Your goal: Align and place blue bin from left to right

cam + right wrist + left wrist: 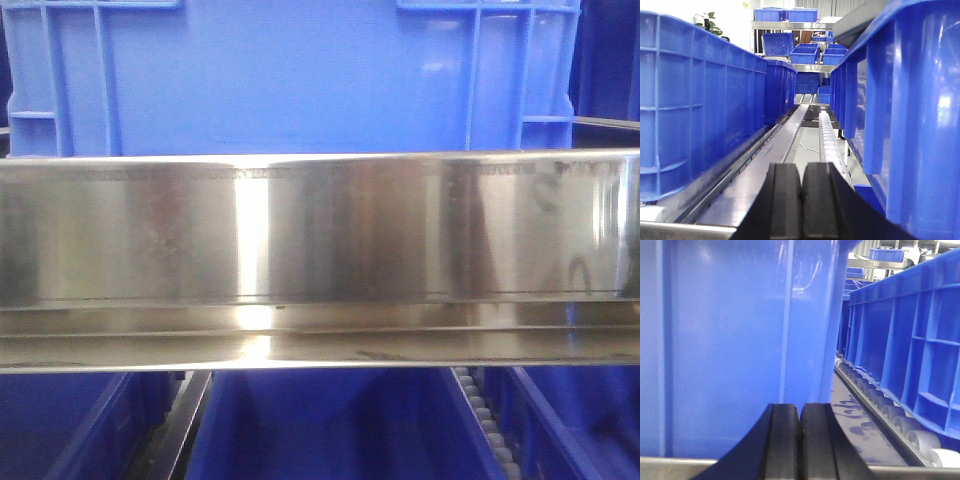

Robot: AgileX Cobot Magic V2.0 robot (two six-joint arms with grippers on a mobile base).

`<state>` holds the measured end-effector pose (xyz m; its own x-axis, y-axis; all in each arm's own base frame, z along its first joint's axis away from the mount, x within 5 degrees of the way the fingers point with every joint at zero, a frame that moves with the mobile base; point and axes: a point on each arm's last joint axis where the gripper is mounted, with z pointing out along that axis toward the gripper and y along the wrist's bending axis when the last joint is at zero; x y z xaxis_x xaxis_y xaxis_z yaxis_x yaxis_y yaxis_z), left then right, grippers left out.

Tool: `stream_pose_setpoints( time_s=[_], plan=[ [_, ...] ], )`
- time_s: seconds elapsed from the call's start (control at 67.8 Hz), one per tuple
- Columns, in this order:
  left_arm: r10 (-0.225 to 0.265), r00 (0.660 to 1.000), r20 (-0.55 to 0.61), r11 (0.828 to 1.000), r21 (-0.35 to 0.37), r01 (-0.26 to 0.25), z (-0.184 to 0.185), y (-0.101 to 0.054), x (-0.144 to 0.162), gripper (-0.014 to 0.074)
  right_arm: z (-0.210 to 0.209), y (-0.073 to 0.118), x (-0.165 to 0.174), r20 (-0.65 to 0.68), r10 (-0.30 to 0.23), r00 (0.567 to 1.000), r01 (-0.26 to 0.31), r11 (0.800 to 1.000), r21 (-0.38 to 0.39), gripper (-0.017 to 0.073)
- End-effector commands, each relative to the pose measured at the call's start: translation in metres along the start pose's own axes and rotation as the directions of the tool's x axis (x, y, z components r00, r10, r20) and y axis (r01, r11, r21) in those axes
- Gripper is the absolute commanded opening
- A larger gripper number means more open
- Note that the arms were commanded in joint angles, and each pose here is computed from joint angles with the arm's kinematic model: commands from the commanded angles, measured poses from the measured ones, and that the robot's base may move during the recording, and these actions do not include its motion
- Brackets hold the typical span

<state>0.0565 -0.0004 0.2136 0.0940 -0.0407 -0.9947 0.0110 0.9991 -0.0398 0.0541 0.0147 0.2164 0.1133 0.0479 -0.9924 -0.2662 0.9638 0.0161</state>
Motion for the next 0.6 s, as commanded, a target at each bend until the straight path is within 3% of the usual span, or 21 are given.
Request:
stream_pose_setpoints(
  time_s=[0.0, 0.59],
  plan=[
    [-0.005, 1.000, 0.027, 1.000, 0.000, 0.005, -0.0004, 0.0000, -0.0028, -0.0111, -0.0003, -0.0003, -0.0022, 0.024, -0.005, 1.000, 0.005, 1.000, 0.004, -0.0166],
    [-0.005, 1.000, 0.027, 1.000, 0.000, 0.005, -0.0004, 0.0000, -0.0028, -0.0111, -0.0003, -0.0003, -0.0022, 0.024, -0.005, 1.000, 0.005, 1.000, 0.004, -0.0166]
  ],
)
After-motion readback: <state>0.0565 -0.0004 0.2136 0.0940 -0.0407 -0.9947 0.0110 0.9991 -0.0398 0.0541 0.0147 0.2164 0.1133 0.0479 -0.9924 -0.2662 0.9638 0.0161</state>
